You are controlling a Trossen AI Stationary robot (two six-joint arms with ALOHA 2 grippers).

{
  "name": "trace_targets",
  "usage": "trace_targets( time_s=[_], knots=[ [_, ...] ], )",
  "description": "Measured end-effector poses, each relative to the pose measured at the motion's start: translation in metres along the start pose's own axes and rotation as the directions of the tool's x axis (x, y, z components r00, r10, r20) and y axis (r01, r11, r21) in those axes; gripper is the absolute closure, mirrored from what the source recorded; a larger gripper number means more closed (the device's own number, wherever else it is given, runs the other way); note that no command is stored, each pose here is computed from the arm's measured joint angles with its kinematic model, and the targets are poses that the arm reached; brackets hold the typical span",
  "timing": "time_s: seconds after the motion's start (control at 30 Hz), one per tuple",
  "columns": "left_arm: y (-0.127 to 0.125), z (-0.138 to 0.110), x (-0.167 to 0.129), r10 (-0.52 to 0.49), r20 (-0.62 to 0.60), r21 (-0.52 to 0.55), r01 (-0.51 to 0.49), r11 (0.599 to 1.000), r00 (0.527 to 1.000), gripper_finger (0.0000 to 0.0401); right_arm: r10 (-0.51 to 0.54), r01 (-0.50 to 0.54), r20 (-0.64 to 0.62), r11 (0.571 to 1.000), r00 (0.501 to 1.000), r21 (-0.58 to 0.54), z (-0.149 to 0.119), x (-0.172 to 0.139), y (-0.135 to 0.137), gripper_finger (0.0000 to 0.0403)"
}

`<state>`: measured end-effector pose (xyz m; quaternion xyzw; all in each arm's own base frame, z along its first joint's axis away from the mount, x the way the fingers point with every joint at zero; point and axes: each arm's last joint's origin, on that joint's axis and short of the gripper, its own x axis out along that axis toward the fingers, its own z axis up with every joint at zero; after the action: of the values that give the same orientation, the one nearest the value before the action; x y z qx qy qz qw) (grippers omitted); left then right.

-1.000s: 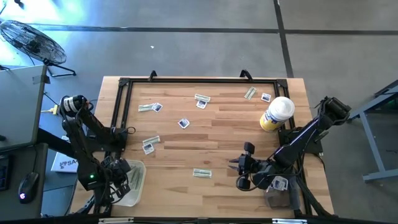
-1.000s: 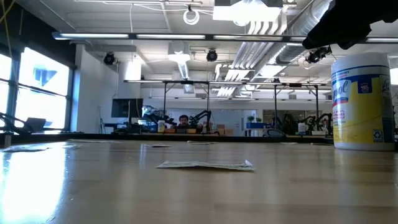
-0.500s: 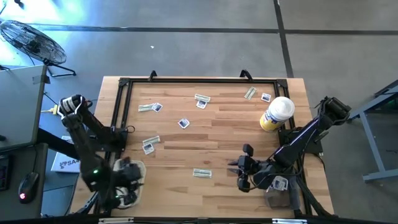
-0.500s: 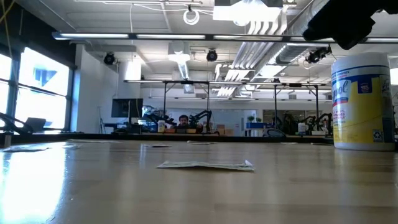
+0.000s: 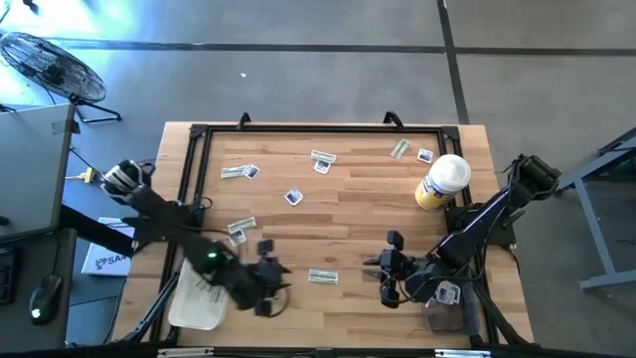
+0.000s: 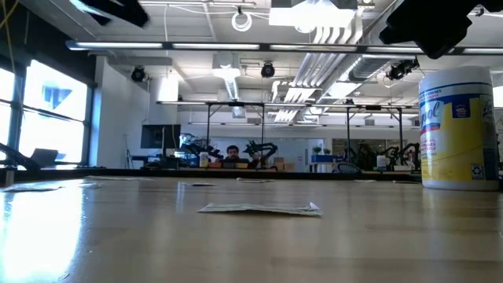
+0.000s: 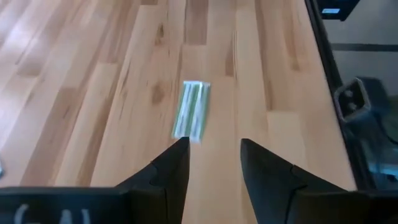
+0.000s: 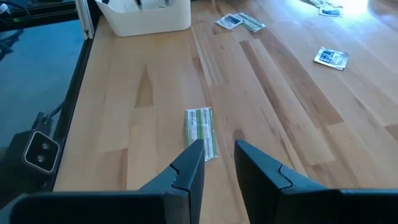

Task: Pick & Place First Aid Supplies
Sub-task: Put the green bandage into the white bin

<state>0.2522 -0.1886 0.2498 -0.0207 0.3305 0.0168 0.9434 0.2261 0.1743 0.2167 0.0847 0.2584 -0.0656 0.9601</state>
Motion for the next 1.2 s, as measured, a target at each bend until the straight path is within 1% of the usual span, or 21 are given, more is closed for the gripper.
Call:
trace_targets(
  time_s=[0.1,0.17,0.3,0.47,0.57,0.63,0.77,0.87,0.93,1.0,1.07,1.2],
  knots=[
    [0.005,0.006,0.032,-0.016,0.019,-0.002,0.016,1.000,1.000,0.0260,-0.009,0.009,0.008,1.000,1.000,-0.002,0.000,-0.001,0.000,0.0320],
    [0.008,0.005,0.052,-0.016,0.009,-0.002,0.016,1.000,1.000,0.0260,-0.007,0.008,0.011,1.000,1.000,-0.014,-0.002,-0.003,0.002,0.0320],
    [0.013,-0.006,0.088,-0.014,-0.043,0.006,0.015,1.000,0.999,0.0260,0.010,-0.009,0.012,0.999,1.000,-0.038,-0.006,-0.008,0.008,0.0320],
    [0.013,-0.021,0.116,-0.022,-0.088,-0.003,0.022,1.000,0.996,0.0260,0.003,-0.002,0.035,0.999,0.999,-0.047,-0.010,-0.015,0.013,0.0320],
    [0.012,-0.029,0.124,-0.011,-0.105,-0.008,0.010,1.000,0.994,0.0260,-0.011,0.014,0.043,0.998,0.999,-0.054,-0.012,-0.017,0.014,0.0320],
    [0.014,-0.031,0.124,0.023,-0.119,-0.021,-0.026,0.999,0.993,0.0260,-0.019,0.022,0.046,0.998,0.999,-0.057,-0.012,-0.017,0.013,0.0320],
    [0.017,-0.030,0.125,0.061,-0.110,-0.038,-0.066,0.997,0.992,0.0260,-0.027,0.030,0.048,0.998,0.998,-0.057,-0.012,-0.016,0.012,0.0320],
    [0.023,-0.028,0.128,0.051,-0.117,-0.095,-0.063,0.993,0.992,0.0260,-0.034,0.037,0.052,0.998,0.998,-0.056,-0.012,-0.016,0.012,0.0320],
    [0.027,-0.031,0.134,0.046,-0.138,-0.144,-0.066,0.987,0.989,0.0260,-0.036,0.039,0.054,0.998,0.998,-0.054,-0.012,-0.016,0.012,0.0320],
    [0.031,-0.039,0.136,0.067,-0.169,-0.163,-0.095,0.982,0.983,0.0260,-0.037,0.040,0.054,0.998,0.998,-0.054,-0.012,-0.016,0.012,0.0320],
    [0.032,-0.040,0.137,0.069,-0.163,-0.172,-0.097,0.980,0.984,0.0260,-0.035,0.038,0.055,0.998,0.998,-0.051,-0.012,-0.016,0.012,0.0320],
    [0.029,-0.045,0.136,0.069,-0.174,-0.154,-0.097,0.983,0.982,0.0260,-0.039,0.042,0.055,0.998,0.998,-0.053,-0.012,-0.016,0.012,0.0320]
  ],
)
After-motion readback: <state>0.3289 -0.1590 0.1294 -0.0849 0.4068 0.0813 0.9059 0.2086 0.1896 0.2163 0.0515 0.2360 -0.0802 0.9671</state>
